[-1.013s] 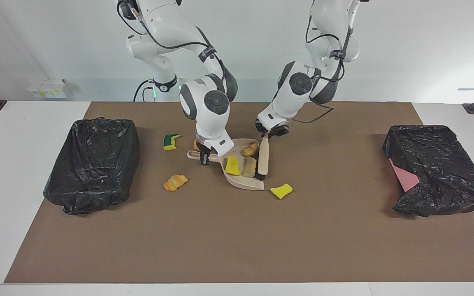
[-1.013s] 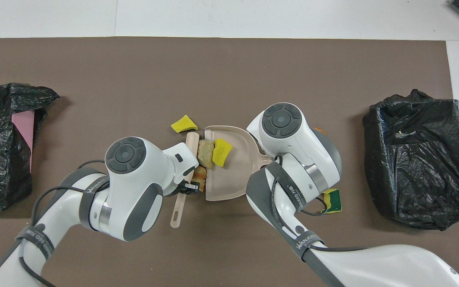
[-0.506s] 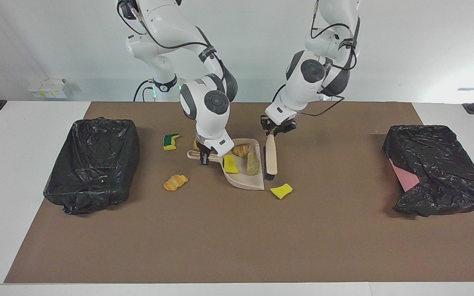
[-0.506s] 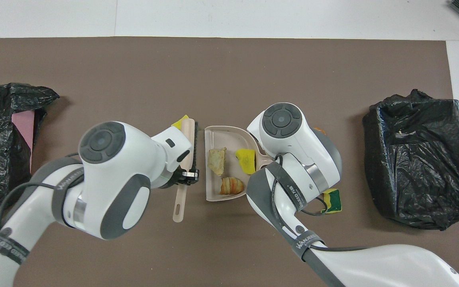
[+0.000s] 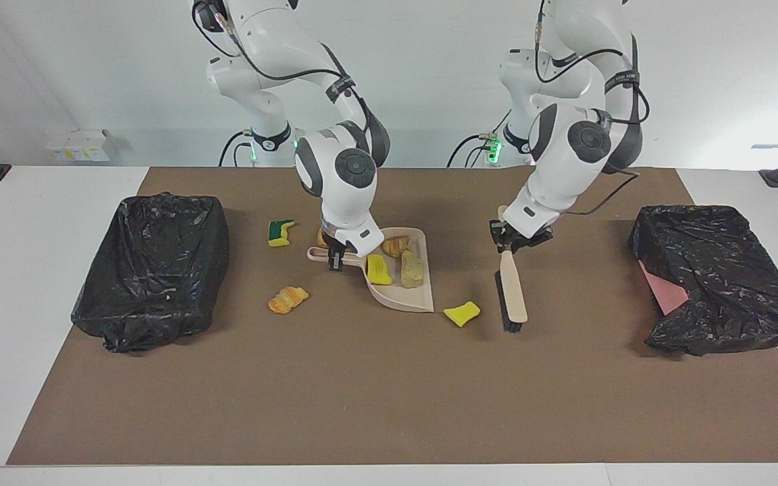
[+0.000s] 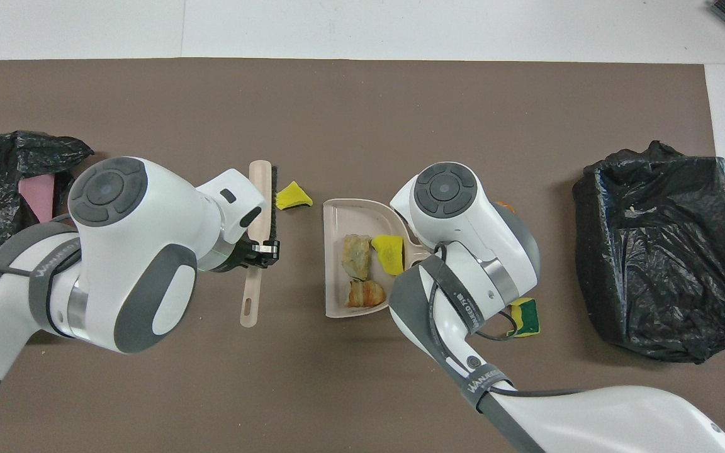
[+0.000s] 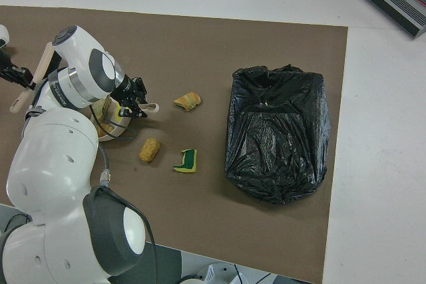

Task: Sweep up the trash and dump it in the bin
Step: 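Sweep the remaining yellow sponge into the dustpan with the left gripper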

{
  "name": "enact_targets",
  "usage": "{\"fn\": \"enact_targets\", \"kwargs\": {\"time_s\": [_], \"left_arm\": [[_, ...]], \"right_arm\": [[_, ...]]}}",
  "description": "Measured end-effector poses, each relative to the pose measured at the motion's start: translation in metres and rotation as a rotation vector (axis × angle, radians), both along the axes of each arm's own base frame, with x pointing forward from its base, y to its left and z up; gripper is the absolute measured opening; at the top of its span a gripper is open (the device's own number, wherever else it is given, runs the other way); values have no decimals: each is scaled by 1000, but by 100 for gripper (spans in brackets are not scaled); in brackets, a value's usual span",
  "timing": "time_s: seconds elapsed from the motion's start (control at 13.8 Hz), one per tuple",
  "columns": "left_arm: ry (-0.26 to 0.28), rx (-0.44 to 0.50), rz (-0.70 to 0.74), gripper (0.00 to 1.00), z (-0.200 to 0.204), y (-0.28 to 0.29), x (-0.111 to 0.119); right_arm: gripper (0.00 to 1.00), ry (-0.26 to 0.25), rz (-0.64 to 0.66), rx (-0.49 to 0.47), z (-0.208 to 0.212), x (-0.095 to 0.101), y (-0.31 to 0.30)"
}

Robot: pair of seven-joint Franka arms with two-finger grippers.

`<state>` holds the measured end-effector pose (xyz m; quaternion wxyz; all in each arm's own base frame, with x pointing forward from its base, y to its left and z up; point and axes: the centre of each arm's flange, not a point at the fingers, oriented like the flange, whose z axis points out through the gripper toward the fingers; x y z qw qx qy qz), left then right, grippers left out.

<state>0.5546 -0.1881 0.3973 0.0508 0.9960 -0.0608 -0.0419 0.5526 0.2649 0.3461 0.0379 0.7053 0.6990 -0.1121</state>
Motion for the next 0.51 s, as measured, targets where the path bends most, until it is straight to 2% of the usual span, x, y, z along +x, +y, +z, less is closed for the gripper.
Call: {"fn": "enact_targets", "kwargs": {"time_s": [0.22, 0.51], "left_arm": [[22, 11, -55, 25, -34, -5, 6], [48, 9, -186, 25, -37, -43, -13]], "right_arm": [[32, 0, 0, 0, 0, 0, 0], [32, 0, 0, 0, 0, 0, 0]]}}
